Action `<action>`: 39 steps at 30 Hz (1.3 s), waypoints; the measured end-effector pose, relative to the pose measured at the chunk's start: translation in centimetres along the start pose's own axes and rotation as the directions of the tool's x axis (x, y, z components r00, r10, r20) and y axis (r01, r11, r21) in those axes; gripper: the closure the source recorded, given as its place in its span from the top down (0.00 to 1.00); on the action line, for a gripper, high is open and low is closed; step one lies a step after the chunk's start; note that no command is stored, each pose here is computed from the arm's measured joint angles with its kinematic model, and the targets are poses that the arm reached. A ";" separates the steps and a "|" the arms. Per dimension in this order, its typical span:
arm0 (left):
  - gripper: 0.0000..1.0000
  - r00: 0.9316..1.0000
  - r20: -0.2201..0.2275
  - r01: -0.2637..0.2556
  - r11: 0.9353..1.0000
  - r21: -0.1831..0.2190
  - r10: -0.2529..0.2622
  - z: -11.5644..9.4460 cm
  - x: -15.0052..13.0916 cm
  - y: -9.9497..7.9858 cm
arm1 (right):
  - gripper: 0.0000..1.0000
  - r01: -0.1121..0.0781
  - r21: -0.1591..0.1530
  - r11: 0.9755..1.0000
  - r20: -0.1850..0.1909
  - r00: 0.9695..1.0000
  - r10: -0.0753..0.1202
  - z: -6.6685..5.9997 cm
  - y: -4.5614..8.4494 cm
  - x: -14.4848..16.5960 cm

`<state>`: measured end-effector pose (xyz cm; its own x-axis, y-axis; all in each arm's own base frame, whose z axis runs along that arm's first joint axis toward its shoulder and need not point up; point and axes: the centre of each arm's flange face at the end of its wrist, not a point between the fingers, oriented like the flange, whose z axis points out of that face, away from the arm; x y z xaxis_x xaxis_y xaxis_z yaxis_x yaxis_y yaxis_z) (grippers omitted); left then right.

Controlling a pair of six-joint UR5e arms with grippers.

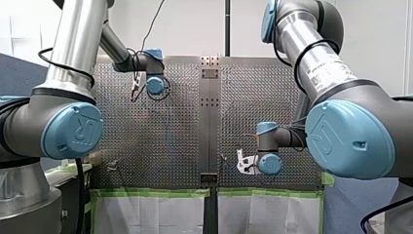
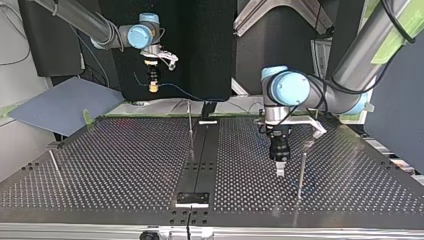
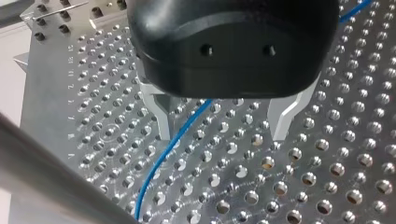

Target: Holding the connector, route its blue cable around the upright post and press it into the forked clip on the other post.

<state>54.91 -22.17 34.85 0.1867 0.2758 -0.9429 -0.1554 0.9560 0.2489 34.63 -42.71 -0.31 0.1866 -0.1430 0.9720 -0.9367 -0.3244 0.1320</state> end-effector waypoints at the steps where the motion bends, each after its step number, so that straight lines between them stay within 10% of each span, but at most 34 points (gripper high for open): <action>1: 1.00 1.000 0.005 0.002 1.000 -0.004 -0.001 0.1 0.1 0.0 | 0.00 0.000 0.000 1.000 0.000 1.000 0.000 0.0 0.0 0.0; 27: 1.00 0.997 -0.065 -0.045 0.999 0.002 0.045 -1.5 4.8 -3.8 | 0.00 0.002 0.002 1.000 0.013 1.000 -0.002 -0.1 0.0 -0.1; 39: 1.00 0.979 -0.171 -0.107 0.993 0.050 0.115 -2.6 10.4 -6.1 | 0.00 0.003 0.002 1.000 0.014 1.000 -0.003 -0.2 0.0 -0.2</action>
<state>55.27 -25.42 22.97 -0.0010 0.3623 -0.9321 -0.1257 0.9246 0.3595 34.57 -42.50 -0.44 0.1932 -0.1551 0.9688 -0.9355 -0.3268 0.1342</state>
